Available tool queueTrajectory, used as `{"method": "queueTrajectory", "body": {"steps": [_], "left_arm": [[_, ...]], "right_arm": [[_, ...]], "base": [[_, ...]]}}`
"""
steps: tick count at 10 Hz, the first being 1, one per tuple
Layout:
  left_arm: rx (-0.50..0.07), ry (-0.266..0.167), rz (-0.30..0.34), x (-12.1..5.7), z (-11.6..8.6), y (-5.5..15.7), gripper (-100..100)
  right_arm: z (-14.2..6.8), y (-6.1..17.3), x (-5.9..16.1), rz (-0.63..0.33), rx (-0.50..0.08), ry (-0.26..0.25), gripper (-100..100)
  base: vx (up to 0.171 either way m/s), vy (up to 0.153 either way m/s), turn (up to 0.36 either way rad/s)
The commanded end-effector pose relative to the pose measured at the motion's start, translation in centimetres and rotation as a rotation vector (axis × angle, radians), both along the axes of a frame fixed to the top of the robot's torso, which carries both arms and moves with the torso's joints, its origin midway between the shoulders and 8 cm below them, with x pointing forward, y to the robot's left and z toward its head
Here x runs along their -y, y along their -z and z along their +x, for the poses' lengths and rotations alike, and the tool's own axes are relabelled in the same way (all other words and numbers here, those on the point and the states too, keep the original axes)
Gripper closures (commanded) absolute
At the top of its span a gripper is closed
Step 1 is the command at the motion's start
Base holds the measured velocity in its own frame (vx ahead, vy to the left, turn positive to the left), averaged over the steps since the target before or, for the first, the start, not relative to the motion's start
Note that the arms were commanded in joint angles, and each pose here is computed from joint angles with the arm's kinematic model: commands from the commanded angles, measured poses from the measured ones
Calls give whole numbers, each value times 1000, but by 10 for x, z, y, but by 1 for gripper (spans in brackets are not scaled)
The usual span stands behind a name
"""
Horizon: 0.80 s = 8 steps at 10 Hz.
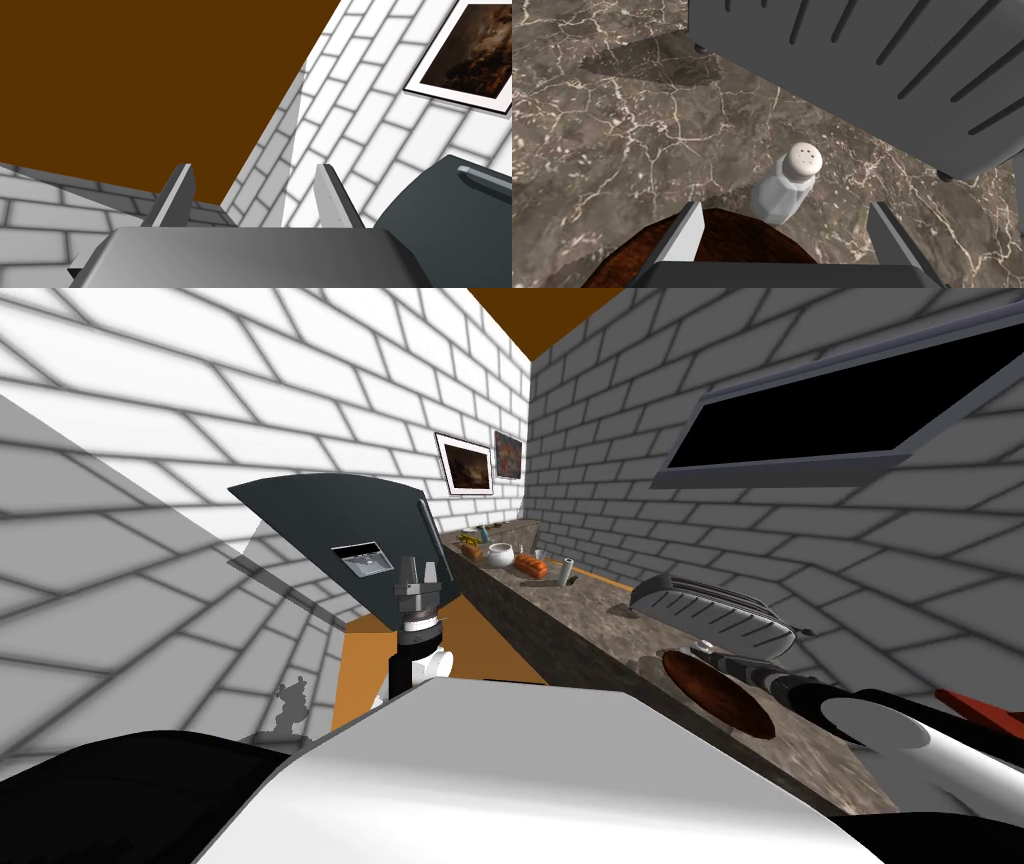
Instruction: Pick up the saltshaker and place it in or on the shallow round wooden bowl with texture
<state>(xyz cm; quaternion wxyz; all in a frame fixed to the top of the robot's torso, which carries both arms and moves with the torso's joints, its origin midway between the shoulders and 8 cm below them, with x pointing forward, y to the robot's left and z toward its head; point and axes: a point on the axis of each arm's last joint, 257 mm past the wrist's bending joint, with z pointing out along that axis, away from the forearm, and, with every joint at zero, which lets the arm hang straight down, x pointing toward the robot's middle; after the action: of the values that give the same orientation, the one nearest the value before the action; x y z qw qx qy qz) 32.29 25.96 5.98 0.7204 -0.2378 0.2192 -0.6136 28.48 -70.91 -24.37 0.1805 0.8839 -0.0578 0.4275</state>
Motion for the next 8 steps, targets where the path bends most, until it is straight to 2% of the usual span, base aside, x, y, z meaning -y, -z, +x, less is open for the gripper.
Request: {"method": "queueTrajectory", "body": {"steps": [1,3,4,5,6,7,8], "left_arm": [[0,0,0,0,0,0,0],[0,0,0,0,0,0,0],[0,0,0,0,0,0,0],[0,0,0,0,0,0,0],[0,0,0,0,0,0,0],[0,0,0,0,0,0,0],[0,0,0,0,0,0,0]], "right_arm": [[-9,5,5,36,-10,34,-100],[-39,16,23,145,-40,141,-100],[-43,18,27,152,-40,155,-100],[-60,23,35,203,-52,212,-100],[-60,23,35,203,-52,212,-100],[-75,28,42,251,-61,266,-100],[-75,28,42,251,-61,267,-100]], "base": [[64,26,42],[84,26,99],[76,11,42],[70,20,76],[55,15,43],[67,13,85],[63,4,28]]}}
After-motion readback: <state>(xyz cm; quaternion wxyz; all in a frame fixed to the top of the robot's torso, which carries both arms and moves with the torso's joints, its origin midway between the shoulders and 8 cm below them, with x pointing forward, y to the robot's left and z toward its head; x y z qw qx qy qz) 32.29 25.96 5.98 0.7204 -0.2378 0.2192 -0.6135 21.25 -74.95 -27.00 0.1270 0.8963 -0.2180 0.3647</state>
